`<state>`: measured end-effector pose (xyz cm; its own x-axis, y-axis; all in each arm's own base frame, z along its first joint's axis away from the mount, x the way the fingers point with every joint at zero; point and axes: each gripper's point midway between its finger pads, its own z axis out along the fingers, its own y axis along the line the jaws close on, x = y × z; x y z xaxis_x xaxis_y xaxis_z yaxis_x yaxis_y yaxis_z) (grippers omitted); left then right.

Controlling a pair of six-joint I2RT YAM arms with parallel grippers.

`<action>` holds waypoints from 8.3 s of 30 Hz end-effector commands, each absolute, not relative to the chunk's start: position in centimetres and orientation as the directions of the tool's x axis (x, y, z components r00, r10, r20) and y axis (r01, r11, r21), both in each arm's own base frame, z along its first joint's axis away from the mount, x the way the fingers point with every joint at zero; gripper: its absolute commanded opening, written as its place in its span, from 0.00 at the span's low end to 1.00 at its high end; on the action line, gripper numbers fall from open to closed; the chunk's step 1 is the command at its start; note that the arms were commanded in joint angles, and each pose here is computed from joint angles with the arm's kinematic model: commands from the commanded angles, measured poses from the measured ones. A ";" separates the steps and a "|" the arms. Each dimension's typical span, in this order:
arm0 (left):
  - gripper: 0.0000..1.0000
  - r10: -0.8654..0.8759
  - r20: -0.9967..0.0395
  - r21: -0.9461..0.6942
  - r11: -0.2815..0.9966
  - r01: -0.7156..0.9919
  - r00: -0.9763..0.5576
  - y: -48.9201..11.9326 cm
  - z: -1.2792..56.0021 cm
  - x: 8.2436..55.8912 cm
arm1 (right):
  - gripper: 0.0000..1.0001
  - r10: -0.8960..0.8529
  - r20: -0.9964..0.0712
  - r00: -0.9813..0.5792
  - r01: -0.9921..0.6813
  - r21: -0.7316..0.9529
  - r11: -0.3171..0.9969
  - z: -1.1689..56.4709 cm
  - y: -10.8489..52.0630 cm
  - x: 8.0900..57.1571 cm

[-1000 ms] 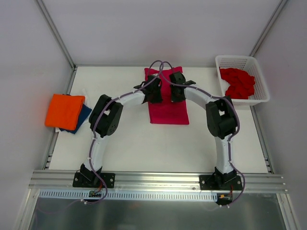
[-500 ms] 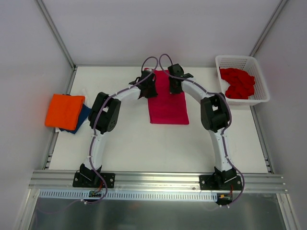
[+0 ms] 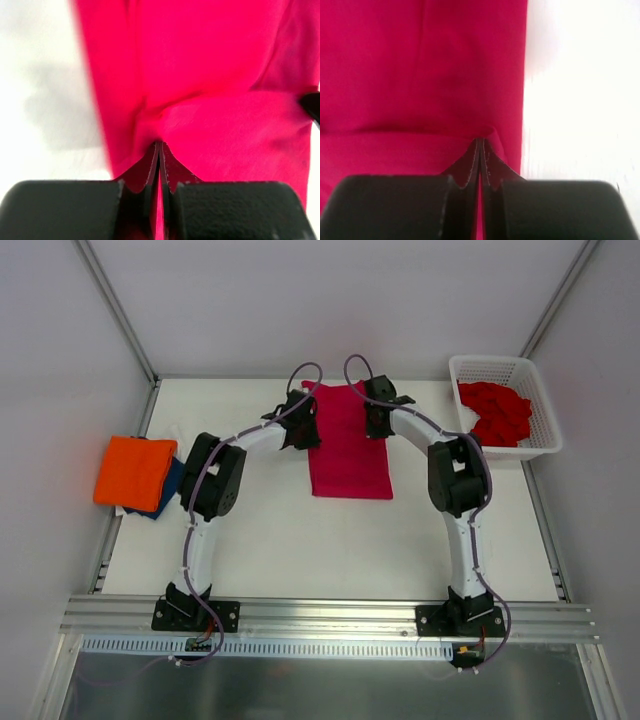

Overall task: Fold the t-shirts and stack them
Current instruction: Fold the tshirt

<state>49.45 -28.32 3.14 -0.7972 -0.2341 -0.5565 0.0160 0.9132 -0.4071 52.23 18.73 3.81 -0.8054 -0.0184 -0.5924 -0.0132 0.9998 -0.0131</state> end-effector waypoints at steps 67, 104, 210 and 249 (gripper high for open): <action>0.00 -0.216 -0.487 -0.296 0.952 -0.073 -0.846 -26.7 1.6 44.0 | 0.01 -0.142 -0.489 -0.861 -0.311 0.284 0.907 1.1 33.5 20.5; 0.53 -0.210 -0.549 -0.305 0.951 -0.040 -0.809 -22.7 5.5 32.0 | 0.61 0.137 -0.590 -0.796 0.005 0.220 0.975 5.1 18.5 30.7; 0.33 -0.394 -0.417 -0.672 0.740 -0.014 -0.819 -23.4 1.5 31.6 | 0.55 0.196 -0.485 -0.852 0.031 0.327 0.944 -0.5 20.2 29.5; 0.00 -0.350 -0.480 -0.576 0.817 -0.012 -0.804 -20.6 4.3 23.1 | 0.00 0.078 -0.509 -0.857 -0.023 0.189 0.982 1.3 19.0 21.0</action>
